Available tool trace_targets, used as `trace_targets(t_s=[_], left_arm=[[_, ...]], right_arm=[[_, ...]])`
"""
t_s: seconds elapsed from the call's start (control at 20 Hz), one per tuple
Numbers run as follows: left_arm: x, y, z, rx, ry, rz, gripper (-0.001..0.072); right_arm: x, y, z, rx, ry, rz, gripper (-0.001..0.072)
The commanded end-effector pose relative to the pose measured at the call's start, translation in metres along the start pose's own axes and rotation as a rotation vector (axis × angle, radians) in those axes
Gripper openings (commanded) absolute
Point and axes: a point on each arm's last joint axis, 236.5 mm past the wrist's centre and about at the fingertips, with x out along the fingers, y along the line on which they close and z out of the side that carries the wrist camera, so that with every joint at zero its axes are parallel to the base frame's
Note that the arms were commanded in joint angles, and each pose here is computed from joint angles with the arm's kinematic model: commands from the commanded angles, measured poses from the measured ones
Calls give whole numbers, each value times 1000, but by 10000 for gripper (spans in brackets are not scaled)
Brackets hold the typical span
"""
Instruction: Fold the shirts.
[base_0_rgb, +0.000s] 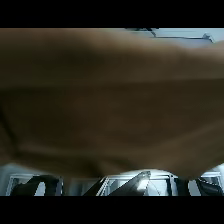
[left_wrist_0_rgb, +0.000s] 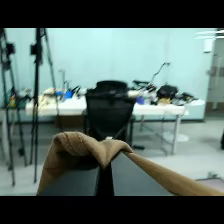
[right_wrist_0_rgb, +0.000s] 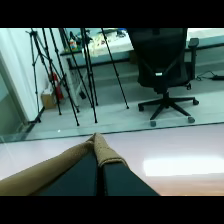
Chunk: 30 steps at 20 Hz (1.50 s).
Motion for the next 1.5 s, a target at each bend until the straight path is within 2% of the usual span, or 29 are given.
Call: trace_targets(t_s=[0.0, 0.2, 0.35, 0.55, 0.8, 1.05, 1.25, 1.45], left_arm=[[48, 52, -57, -107, 173, 119, 20], [122, 94, -228, -342, 569, 87, 20], [155, 98, -378, -340, 883, 61, 21], [182, 103, -507, -318, 1086, 81, 21], [241, 146, -540, -340, 1042, 139, 21], [273, 155, -559, -338, 1065, 118, 22], [257, 152, -566, -354, 1168, 95, 21], [216, 145, -589, -391, 1302, 93, 21]], right_arm=[[21, -14, -34, 39, 174, -17, 17], [97, -60, -107, 152, 494, -37, 16], [166, -106, -195, 269, 760, -69, 17], [256, -136, -311, 340, 965, -74, 17], [324, -170, -390, 444, 962, -144, 17], [352, -189, -390, 431, 848, -173, 17], [336, -182, -399, 349, 938, -120, 16], [296, -191, -421, 254, 1118, -158, 16]])
